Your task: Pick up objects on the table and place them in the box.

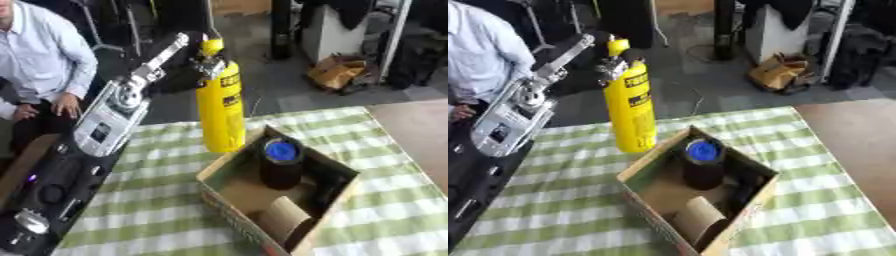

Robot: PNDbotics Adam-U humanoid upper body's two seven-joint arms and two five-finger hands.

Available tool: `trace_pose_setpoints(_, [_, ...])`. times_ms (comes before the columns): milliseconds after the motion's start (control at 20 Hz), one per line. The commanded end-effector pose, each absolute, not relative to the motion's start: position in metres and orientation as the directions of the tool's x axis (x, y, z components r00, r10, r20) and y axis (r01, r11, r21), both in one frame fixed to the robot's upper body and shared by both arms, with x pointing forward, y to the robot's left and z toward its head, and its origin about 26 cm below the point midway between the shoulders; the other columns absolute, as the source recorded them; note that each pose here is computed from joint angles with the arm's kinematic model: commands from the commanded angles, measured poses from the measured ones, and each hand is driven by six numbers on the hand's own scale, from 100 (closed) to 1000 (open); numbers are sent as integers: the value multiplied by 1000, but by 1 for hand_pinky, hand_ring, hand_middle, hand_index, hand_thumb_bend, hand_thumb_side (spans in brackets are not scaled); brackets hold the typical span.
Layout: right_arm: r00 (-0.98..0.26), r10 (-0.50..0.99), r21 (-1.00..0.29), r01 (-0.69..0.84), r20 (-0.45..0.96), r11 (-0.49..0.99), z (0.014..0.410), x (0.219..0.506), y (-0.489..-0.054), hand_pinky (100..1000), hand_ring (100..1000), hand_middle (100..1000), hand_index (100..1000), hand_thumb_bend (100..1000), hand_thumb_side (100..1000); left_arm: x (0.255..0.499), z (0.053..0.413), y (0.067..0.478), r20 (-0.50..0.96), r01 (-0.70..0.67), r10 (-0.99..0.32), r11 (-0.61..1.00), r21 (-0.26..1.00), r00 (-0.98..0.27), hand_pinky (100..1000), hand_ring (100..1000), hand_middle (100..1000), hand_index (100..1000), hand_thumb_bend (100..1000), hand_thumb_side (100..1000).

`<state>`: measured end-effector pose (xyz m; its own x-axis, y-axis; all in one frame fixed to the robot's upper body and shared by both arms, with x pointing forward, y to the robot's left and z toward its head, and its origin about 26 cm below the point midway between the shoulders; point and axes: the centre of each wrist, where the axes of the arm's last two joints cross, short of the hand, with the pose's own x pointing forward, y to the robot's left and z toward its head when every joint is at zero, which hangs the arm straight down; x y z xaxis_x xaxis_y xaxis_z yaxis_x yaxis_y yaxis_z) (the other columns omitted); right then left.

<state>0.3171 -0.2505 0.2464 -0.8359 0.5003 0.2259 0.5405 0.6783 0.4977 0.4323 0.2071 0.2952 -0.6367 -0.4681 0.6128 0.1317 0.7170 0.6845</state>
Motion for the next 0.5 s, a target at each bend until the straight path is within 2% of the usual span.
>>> trace_pose_setpoints(50, [-855, 488, 536, 498, 174, 681, 252, 314, -248, 798, 737, 673, 579, 100, 936, 437, 301, 205, 610, 132, -469, 715, 687, -639, 202, 377, 472, 639, 100, 504])
trace_pose_setpoints(500, [-860, 480, 540, 490, 172, 684, 252, 314, -247, 798, 736, 672, 579, 100, 932, 456, 284, 197, 639, 166, -499, 697, 697, -585, 207, 382, 479, 641, 100, 493])
